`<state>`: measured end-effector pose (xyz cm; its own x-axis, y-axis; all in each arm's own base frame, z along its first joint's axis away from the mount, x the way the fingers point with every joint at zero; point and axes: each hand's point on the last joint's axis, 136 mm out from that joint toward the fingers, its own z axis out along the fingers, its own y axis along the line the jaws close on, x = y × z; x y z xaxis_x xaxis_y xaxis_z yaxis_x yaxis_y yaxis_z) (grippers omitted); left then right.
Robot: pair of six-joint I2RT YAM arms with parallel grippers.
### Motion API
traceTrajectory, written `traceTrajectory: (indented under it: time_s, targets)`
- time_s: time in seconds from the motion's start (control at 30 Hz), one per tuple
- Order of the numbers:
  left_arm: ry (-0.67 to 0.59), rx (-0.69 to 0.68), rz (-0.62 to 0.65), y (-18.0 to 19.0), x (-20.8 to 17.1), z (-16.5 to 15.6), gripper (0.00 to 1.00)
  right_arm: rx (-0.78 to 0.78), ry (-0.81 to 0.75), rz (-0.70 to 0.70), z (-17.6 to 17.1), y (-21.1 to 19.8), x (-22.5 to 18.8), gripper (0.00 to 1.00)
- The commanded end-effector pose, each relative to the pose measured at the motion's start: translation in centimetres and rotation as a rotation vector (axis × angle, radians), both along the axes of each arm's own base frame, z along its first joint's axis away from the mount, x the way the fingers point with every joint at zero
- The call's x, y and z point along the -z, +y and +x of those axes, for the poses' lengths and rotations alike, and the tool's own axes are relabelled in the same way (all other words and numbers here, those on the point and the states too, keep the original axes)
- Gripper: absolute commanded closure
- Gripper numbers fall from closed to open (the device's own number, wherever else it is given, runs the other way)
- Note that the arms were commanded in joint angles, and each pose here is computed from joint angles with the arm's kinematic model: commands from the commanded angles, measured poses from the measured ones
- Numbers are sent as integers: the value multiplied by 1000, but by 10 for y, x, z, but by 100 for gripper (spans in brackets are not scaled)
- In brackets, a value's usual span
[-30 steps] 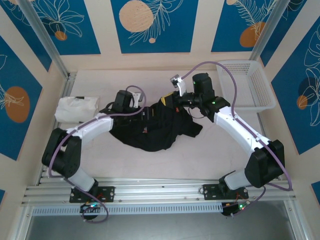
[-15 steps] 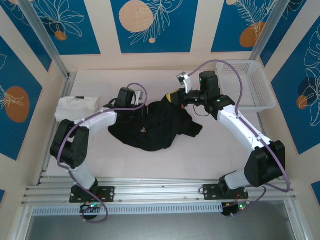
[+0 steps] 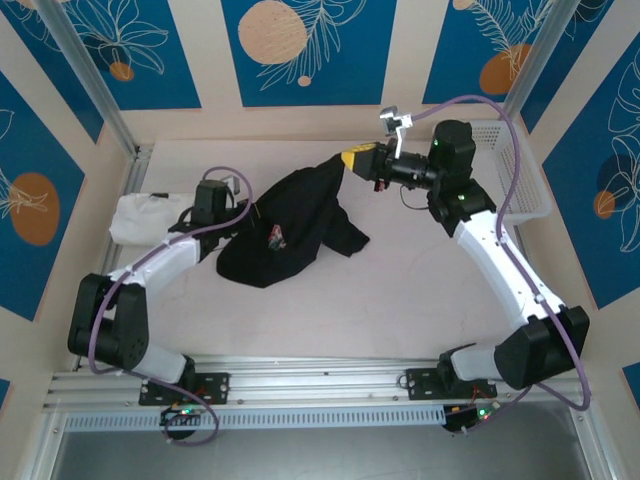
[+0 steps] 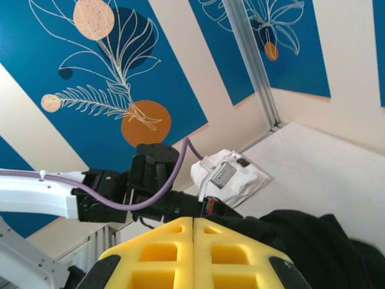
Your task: Fold the inside-out t-shirt
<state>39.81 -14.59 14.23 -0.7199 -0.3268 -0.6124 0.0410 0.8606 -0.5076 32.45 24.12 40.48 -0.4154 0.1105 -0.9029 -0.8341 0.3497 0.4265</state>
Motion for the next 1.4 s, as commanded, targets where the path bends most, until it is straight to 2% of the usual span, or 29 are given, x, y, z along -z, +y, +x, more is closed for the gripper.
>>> traceTrajectory:
  time_s: [0.0,0.03,0.13,0.23,0.37,0.5,0.63,0.77,0.9,0.97,1.07,1.2,1.23,1.37]
  targets:
    - [114,-59,63,21,41,-18,82,-46,43,-18,-18,-1,24,100]
    - [119,-50,71,22,42,-22,72,-50,73,-53,-23,1,43,100]
    - [100,-7,78,20,34,-35,57,-35,170,-160,-39,0,96,100]
    - [22,73,51,7,9,-47,48,-21,282,-205,-55,-6,141,100]
    - [-101,232,108,-25,-21,-58,39,8,370,-236,-69,-14,177,100]
    - [-149,429,203,-69,-24,-65,35,38,378,-248,-71,-19,184,100]
    - [-154,574,349,-101,-9,-66,32,31,362,-254,-68,-17,176,100]
    - [-138,636,452,-120,9,-55,30,19,349,-258,-65,-15,168,100]
    - [-86,709,488,-139,30,-48,31,14,329,-255,-63,-14,161,100]
    - [-70,709,501,-142,36,-42,36,20,318,-254,-62,-15,157,100]
    - [-83,643,536,-139,32,-24,59,23,299,-250,-62,-15,152,100]
    - [-110,593,469,-143,13,-3,91,21,279,-263,-63,-16,148,100]
    - [-113,584,448,-143,9,2,97,20,271,-266,-64,-16,146,100]
    - [-127,531,378,-137,-11,23,100,25,225,-279,-67,-20,135,100]
